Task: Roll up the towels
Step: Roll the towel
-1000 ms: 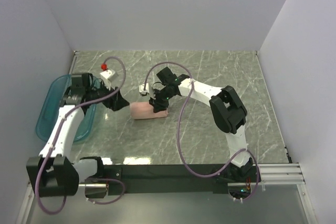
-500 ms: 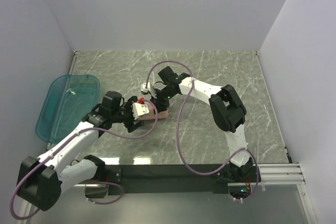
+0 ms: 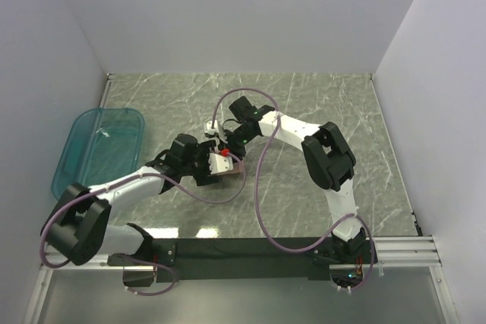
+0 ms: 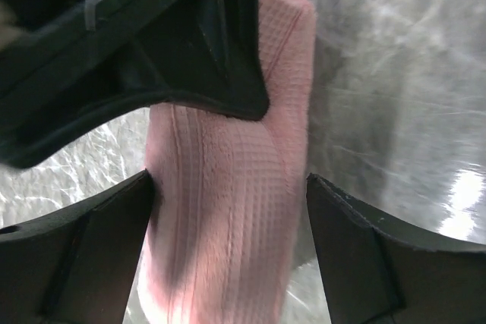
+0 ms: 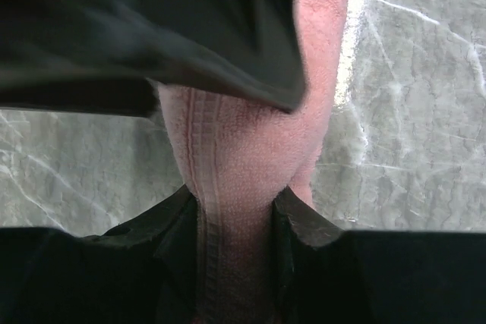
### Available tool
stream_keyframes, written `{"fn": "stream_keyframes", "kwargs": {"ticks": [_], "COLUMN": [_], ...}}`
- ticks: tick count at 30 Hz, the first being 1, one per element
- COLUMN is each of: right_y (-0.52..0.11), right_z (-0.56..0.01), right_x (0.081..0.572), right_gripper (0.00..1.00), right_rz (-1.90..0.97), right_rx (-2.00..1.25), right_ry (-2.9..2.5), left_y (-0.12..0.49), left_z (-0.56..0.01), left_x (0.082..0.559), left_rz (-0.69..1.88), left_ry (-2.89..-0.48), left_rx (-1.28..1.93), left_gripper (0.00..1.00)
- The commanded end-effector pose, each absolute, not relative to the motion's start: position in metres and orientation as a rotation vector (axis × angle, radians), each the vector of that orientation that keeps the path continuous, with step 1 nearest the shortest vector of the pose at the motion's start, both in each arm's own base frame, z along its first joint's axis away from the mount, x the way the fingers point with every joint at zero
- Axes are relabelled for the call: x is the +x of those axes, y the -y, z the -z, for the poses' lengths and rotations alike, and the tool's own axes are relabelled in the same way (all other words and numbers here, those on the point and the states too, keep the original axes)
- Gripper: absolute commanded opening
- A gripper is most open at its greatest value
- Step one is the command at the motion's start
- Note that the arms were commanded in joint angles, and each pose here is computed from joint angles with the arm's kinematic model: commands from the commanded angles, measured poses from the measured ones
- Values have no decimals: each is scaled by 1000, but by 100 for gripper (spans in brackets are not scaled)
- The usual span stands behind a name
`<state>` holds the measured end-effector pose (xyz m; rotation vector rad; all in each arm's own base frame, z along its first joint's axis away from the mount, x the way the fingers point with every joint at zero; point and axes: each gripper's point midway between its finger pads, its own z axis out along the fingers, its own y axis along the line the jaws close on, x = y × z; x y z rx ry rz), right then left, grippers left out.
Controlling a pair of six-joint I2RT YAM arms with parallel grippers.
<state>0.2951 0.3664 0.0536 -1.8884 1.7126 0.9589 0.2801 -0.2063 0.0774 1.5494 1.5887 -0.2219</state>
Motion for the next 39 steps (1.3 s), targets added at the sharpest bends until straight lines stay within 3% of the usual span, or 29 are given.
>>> {"fn": "stream_keyframes", "kwargs": {"ticks": [1,11,19,22,23,24,27,33,39], "right_y": [-332,-330,-334,-334,-334,-333,-330,-309,-275], "right_z": [-12,-14,-23,-35,-41,-44,-59,-86,-91], "right_x": [247,235,243,258,262,267,285,318,337], "right_gripper": [1,0,2,19,31,37,52,56,59], "right_rz": [-1086,-1182,-1145,-1114,-1117,-1116,-1127,-1189,-1160], "right_rx": [-1987,-2027,-2016,-1940,-1884,-1859,-1762,-1563,-1397], "right_ry": [-1956,-1944,-1941,-1995,-2042,-2059,-2115,-2220,-2308], "left_y": [203,195,188,185,184,180,171,164,153], "left_z": [-69,-24,-4,-3,-3,-1,2,5,30], "left_x": [298,276,257,243,240,236,224,210,214], "left_rz": [112,133,227,268,272,276,280,329,263], "left_ry": [-1564,-1651,-1823,-1861,-1871,-1889,-1926,-2095,-2347], "left_rx": [1559,1688,1756,1776,1780,1790,1828,1792,1723], "left_gripper": [86,79,52,40,38,35,33,29,41]}}
